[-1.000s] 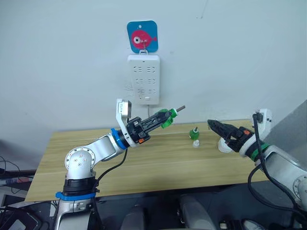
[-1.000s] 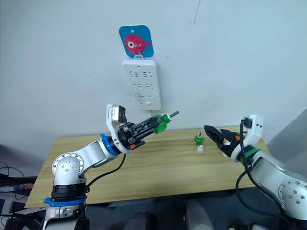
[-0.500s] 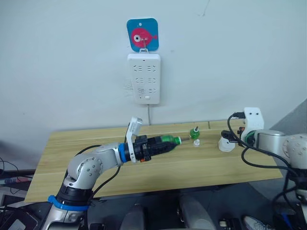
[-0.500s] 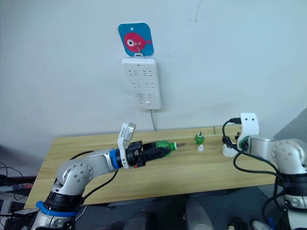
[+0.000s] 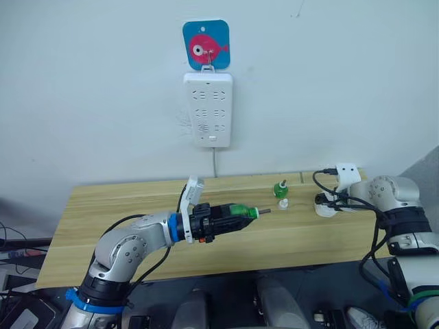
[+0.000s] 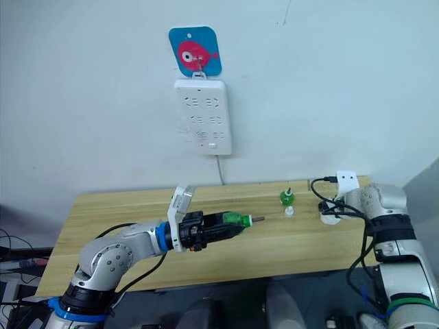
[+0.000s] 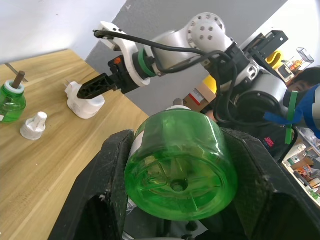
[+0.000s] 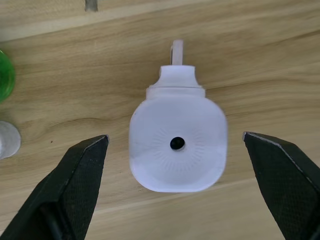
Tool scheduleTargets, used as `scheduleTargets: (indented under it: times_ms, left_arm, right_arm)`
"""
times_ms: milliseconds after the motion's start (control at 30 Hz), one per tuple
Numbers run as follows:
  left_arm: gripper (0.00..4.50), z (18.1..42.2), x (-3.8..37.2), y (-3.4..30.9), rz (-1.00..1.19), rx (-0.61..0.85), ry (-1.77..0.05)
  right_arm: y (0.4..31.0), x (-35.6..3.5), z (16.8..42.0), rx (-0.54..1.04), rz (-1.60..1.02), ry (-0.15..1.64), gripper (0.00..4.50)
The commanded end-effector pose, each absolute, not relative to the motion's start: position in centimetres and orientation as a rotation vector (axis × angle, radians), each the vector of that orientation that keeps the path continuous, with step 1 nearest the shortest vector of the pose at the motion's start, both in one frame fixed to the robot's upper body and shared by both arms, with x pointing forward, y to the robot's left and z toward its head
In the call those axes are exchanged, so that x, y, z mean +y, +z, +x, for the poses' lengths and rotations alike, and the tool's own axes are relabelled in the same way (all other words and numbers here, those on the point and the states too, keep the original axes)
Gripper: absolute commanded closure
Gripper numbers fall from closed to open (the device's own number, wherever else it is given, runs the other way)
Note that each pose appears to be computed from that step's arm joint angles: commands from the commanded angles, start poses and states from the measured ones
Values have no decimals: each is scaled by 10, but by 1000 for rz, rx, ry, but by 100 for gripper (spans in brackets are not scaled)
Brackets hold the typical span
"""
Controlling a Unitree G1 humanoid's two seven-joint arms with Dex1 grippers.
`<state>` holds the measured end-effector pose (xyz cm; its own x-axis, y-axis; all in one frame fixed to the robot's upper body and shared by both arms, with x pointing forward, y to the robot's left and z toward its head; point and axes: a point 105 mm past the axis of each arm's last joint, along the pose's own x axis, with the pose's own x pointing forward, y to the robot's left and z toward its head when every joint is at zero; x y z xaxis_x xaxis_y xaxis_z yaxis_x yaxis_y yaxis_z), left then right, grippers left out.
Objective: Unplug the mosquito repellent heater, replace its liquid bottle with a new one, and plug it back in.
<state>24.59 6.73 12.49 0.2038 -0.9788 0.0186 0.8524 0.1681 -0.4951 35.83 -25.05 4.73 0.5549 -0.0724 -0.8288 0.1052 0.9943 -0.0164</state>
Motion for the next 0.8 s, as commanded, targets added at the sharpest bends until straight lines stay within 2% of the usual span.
scheduleTargets:
  times_ms: [33, 433, 600, 800]
  left_arm:
    - [213, 243, 66, 138, -420, 274, -1365]
    - [213, 244, 66, 136, -419, 276, -1367]
    - [213, 244, 64, 134, -419, 275, -1367]
    - [213, 247, 63, 135, -413, 267, -1368]
  right_arm:
    - [53, -253, 367, 952, 33, -89, 0]
    - [40, -261, 367, 987, -11, -78, 0]
    - [39, -260, 365, 994, -15, -69, 155]
    - [50, -266, 352, 980, -16, -46, 155]
